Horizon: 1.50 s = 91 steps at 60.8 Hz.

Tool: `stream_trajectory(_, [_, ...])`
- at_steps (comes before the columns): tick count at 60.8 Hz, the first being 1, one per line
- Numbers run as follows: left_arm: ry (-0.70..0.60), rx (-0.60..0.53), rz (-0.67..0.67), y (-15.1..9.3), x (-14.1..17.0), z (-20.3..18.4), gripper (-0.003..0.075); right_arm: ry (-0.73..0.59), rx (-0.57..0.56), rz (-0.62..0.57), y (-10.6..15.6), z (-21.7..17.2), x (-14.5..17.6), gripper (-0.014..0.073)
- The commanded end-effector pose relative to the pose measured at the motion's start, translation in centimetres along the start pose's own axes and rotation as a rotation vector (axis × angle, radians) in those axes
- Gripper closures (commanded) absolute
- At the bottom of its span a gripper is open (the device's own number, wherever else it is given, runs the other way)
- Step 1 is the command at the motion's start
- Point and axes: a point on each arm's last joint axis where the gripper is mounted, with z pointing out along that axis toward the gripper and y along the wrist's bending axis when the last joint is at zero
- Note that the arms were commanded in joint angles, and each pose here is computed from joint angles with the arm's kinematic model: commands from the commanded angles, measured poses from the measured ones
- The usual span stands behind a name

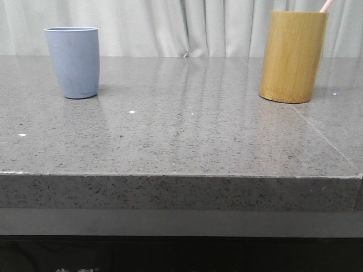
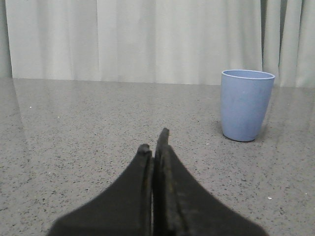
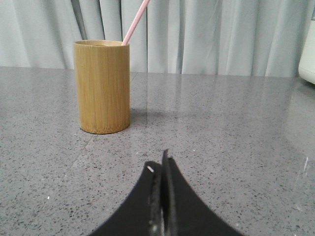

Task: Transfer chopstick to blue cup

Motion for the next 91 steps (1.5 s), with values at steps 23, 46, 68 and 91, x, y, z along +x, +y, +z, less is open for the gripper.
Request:
stream_trajectory(23, [-0.083, -0.009, -0.01, 0.1, -0.3, -0.2, 0.0739, -0.11, 0.004, 0.006, 0.0, -0.2, -1.0, 0.0662])
stream_trajectory(46, [-0.094, -0.01, -0.01, 0.1, -0.4, -0.2, 0.0739, -0.114, 0.005, 0.006, 0.0, -0.2, -1.0, 0.0662])
stream_trajectory(68, [-0.248, -0.002, -0.016, 0.1, -7.7, -1.6, 0.0739, -0.217, -0.016, 0.08, 0.3, -1.4, -6.7, 0.0662])
stream_trajectory(91, [-0.072, 0.033, -0.008, -0.1, -18.4, -1.1, 0.0739, -0.155, -0.035, 0.012, 0.9, -1.9, -17.4, 0.0662])
